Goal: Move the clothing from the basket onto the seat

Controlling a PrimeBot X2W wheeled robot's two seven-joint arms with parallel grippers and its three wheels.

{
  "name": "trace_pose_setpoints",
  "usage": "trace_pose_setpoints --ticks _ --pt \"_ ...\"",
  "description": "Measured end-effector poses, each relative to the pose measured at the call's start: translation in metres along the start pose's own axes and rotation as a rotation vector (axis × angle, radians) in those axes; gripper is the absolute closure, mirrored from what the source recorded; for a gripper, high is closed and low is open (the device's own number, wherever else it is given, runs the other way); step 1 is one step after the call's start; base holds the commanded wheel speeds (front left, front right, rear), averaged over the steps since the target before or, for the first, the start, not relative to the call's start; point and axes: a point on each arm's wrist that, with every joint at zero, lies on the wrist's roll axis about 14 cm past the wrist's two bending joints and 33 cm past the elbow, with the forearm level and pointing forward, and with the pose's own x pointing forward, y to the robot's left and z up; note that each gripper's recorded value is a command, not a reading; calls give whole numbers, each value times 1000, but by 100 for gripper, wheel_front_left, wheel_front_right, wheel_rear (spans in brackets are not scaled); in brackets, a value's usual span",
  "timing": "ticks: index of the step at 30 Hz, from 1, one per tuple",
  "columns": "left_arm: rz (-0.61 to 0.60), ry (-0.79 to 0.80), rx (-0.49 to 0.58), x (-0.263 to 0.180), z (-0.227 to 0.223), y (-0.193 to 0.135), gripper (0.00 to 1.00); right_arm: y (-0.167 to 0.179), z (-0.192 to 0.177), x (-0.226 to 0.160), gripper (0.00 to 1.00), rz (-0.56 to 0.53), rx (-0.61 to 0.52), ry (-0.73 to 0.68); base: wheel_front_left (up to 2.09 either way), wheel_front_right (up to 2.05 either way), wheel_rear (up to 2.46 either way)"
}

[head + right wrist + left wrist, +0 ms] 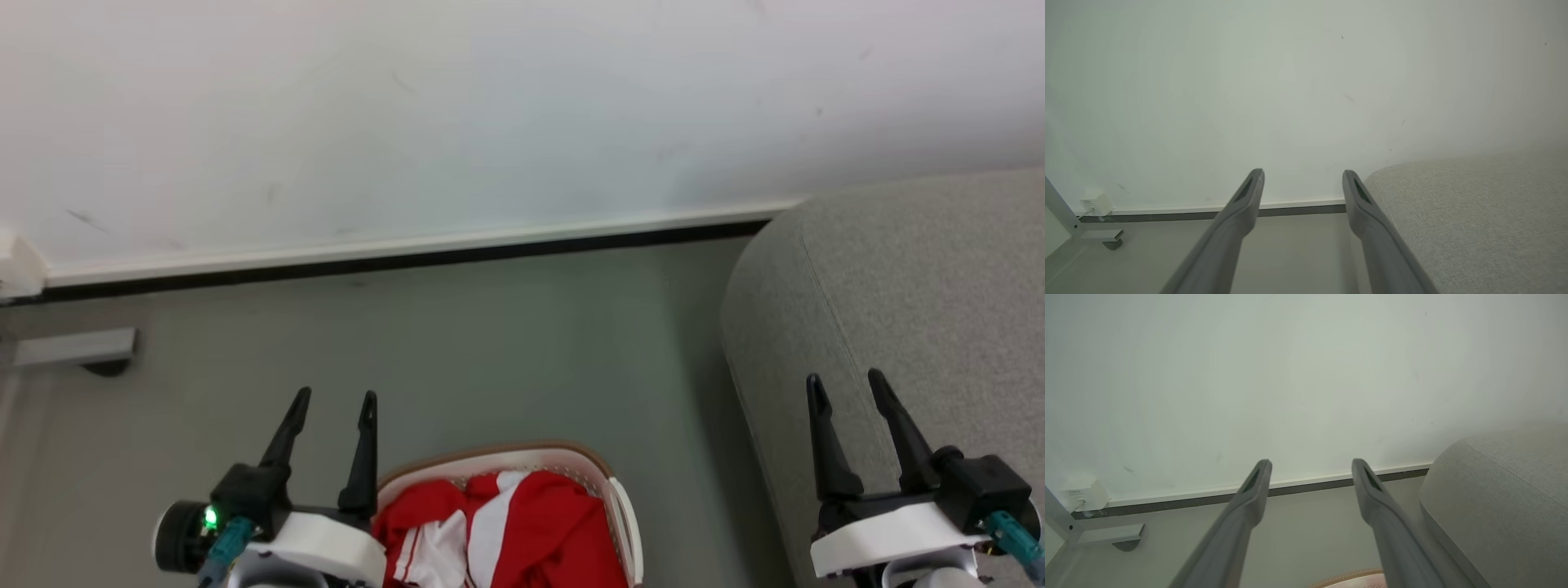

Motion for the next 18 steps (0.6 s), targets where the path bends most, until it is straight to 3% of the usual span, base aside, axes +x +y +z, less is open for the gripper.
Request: trace_pose_setpoints --ticks 8,18 --pt "-95 119 -8 29 -50 -20 0 -20 -6 19 0 -46 -12 7 0 0 0" --pt "-259 411 30 37 -158 -45 0 -43 -21 41 0 -94 -30 29 0 0 0"
